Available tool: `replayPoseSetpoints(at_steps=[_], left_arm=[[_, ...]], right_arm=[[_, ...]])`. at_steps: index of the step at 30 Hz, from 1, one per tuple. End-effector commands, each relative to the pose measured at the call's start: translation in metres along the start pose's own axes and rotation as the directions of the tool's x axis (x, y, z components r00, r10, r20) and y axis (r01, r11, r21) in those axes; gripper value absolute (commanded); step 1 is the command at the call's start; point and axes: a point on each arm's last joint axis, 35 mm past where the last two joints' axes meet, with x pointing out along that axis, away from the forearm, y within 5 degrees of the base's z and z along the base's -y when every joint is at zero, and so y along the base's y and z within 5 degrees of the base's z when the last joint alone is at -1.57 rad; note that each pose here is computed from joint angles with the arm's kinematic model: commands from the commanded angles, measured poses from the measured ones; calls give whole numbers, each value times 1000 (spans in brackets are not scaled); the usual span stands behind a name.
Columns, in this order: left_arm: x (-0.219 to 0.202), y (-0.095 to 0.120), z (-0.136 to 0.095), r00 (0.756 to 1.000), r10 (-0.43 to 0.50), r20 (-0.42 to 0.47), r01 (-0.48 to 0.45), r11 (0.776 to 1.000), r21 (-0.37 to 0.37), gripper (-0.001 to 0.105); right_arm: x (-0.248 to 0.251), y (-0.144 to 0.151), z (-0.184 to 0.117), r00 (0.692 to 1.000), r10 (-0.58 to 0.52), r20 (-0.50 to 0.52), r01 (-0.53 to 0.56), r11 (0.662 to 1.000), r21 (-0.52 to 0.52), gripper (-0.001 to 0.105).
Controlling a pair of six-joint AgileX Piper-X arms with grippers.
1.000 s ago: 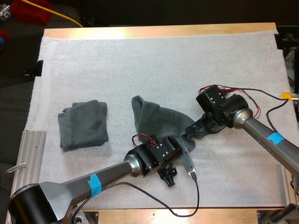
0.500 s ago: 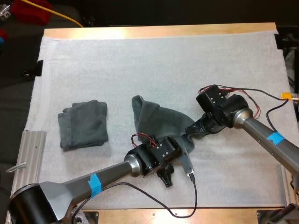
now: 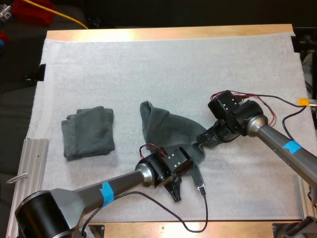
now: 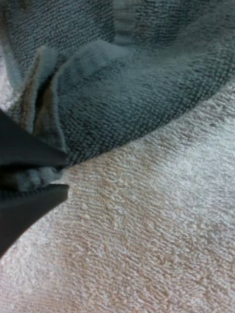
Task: Pick towel from pile, fold and stack
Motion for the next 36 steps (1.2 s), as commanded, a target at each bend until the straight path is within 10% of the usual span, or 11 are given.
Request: replayPoseSetpoints(at_steps=[1,6,25,36], left_arm=[[6,-2,-5,998,6,-57,-5,1000,15,20],[6,-1,-6,997,29,-75,-28,999,18,0],[-69,17,15,992,84,91,-81,996,-27,0],[-94,27,10,996,82,20,-81,996,-21,0]], right_arm=[[-4,-1,-3,1000,9,-6,-9,1000,8,1],[-4,-1,-3,1000,9,-6,-9,1000,8,1],[-50,-1,-4,985,3,174,-3,1000,0,1],[-80,-1,-18,977,-3,214,-2,1000,24,1]])
